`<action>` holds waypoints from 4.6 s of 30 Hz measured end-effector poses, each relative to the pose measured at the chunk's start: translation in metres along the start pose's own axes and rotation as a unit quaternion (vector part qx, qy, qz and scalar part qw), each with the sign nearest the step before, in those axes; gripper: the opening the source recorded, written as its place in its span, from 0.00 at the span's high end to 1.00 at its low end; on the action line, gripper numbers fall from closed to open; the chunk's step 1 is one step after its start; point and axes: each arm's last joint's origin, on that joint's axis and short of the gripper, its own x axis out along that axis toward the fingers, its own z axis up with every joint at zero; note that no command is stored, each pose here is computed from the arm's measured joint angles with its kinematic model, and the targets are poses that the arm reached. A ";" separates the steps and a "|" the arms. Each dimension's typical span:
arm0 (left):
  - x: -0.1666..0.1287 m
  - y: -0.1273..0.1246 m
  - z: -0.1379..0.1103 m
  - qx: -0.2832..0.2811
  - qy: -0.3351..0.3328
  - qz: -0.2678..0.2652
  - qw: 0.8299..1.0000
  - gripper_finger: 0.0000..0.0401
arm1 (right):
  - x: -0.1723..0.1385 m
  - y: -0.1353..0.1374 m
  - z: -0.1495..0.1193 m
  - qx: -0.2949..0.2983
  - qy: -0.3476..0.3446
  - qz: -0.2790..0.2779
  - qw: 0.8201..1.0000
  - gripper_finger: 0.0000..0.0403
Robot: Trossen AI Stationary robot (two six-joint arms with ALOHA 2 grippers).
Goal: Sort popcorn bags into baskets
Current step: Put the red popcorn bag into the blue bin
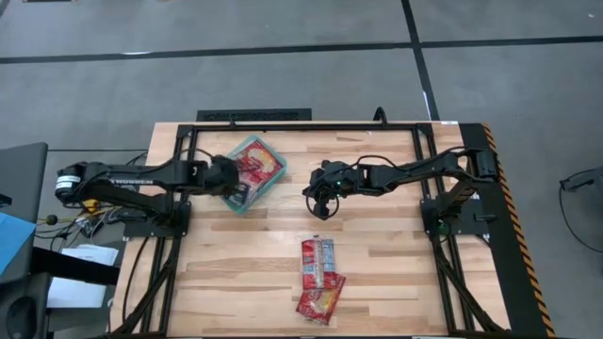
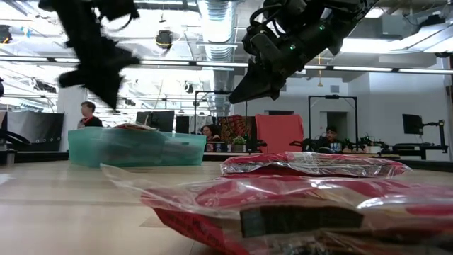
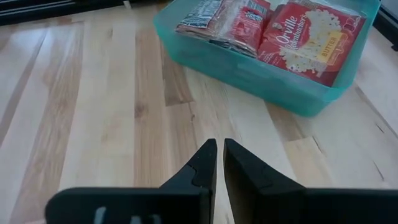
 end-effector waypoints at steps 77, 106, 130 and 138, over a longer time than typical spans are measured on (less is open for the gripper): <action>-0.013 -0.111 -0.055 0.006 0.082 -0.277 0.957 0.62 | -0.037 0.085 -0.094 0.193 0.342 -0.031 0.919 0.86; 0.098 -0.171 -0.130 -0.084 0.153 -0.414 0.894 0.32 | -0.005 0.140 -0.118 0.366 0.184 -0.075 0.909 0.86; 0.095 -0.169 -0.128 -0.079 0.178 -0.409 0.892 0.81 | 0.015 0.139 -0.075 0.274 0.196 -0.039 0.941 0.88; 0.058 -0.160 -0.107 -0.025 0.173 -0.405 0.898 0.94 | 0.000 0.147 -0.071 0.261 0.187 -0.038 0.946 0.96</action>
